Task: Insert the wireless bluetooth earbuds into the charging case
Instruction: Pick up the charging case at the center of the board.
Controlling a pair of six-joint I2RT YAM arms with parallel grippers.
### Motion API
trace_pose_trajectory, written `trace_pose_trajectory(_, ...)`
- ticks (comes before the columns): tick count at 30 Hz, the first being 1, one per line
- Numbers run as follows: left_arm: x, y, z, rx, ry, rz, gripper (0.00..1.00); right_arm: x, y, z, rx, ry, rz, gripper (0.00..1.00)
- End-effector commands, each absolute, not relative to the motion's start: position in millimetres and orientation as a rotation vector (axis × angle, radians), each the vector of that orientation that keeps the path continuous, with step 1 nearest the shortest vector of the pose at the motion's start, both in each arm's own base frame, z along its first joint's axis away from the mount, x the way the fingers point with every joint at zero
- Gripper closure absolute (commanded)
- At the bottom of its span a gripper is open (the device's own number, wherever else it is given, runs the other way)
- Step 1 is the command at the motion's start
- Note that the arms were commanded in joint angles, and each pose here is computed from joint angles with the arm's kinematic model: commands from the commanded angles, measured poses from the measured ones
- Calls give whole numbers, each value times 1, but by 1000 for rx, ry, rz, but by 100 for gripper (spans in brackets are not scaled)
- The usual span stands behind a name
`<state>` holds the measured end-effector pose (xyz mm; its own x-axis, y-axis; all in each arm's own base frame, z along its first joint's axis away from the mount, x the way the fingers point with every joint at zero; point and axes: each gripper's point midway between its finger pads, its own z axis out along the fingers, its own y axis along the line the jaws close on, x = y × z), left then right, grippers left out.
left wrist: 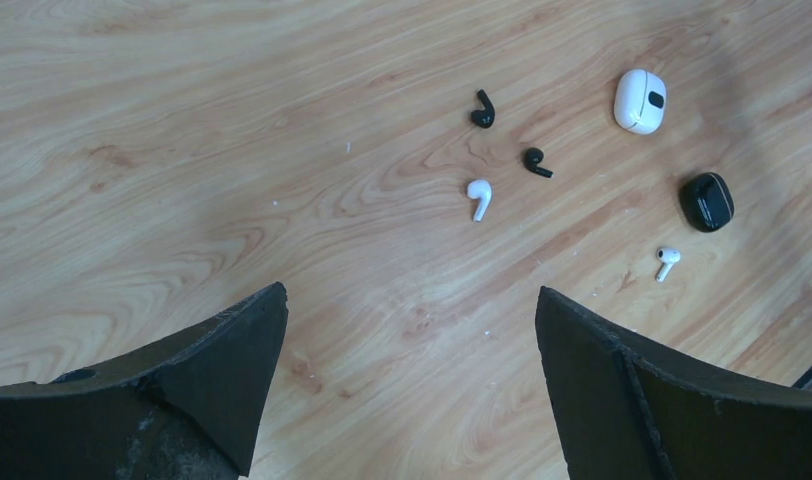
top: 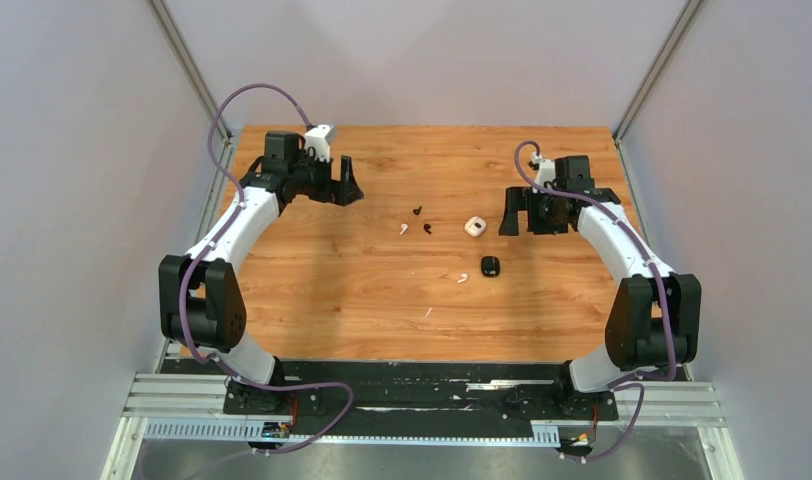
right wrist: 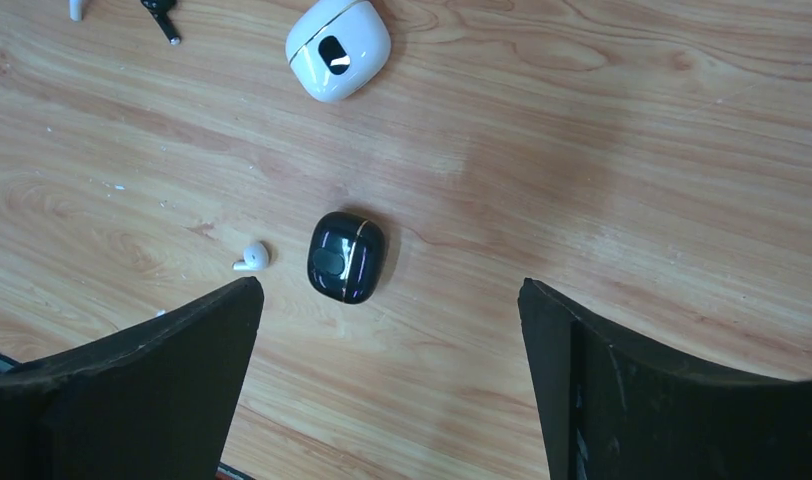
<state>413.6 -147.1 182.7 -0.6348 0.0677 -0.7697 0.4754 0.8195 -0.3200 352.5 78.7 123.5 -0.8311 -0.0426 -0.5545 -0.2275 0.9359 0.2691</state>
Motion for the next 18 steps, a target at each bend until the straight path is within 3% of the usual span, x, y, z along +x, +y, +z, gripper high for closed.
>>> trace_pose_trajectory(1, 413, -149, 203, 441, 2140, -656, 0, 350, 90, 125, -226, 2515, 532, 0)
trace_pose_trajectory(4, 409, -150, 206, 443, 2144, -668, 0, 339, 103, 129, -271, 2532, 625, 5)
trace_pose_trajectory(13, 411, -129, 205, 426, 2187, -511, 0, 304, 122, 76, -109, 2773, 543, 24)
trace_pose_trajectory(18, 409, -126, 206, 409, 2192, -490, 0, 306, 127, 61, -97, 2811, 479, 25)
